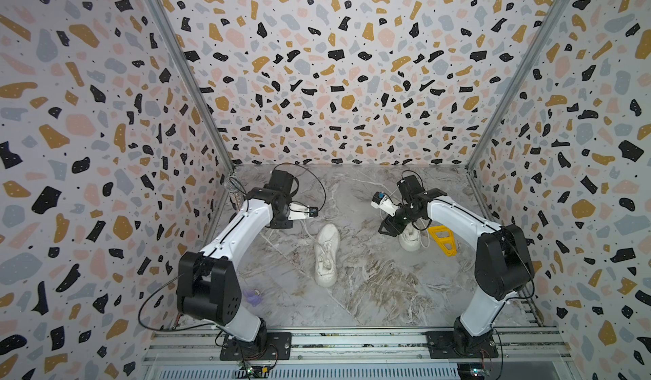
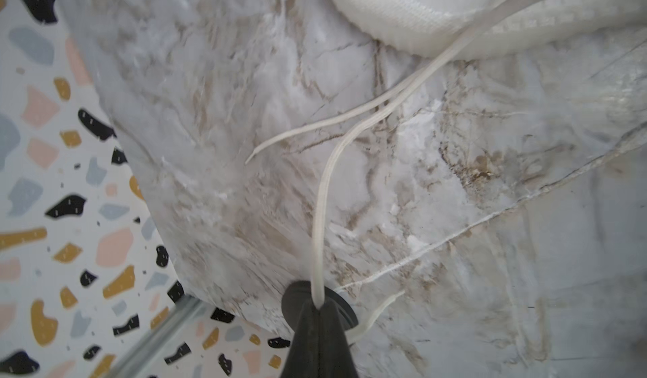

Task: Tie the shoes
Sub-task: Cross the shoelace with the shoelace.

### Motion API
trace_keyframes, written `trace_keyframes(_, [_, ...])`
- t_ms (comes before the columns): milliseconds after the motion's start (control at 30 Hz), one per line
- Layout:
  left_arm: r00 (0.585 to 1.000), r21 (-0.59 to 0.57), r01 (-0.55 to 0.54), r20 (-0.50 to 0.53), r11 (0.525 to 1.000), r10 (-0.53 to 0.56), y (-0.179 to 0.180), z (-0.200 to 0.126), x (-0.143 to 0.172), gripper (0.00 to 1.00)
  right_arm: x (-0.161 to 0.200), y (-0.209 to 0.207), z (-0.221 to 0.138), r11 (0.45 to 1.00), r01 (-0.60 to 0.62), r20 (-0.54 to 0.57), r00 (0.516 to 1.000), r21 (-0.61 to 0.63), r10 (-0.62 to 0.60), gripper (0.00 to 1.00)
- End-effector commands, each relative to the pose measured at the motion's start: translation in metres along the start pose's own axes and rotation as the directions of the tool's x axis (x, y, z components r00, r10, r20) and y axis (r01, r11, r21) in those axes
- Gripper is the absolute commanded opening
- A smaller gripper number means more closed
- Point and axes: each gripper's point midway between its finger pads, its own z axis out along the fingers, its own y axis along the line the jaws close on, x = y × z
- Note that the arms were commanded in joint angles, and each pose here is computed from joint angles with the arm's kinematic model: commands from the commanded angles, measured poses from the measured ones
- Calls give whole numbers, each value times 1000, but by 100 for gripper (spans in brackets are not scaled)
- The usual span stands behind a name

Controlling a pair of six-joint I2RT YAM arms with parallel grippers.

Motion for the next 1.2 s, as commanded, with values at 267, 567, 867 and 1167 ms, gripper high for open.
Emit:
trace_keyframes(267, [969,51,-210,-125,976,215,-30,-44,54,0,-20,27,-29,995,28,125,992,-96,-16,61])
trace_keyframes(567, [949,171,-259,-138,950,284,-97,-31,70,0,-52,48,-9,978,-18,141,989,-207,48,58])
trace_keyframes(867, [981,87,-179,-63,980,185,-96,2,49,0,-123,84,41,963,-97,138,981,-250,135,54])
trace_keyframes(1167, [882,-21,-471,-49,882,469,-45,32,24,0,-114,80,62,949,-167,73,979,-266,193,52])
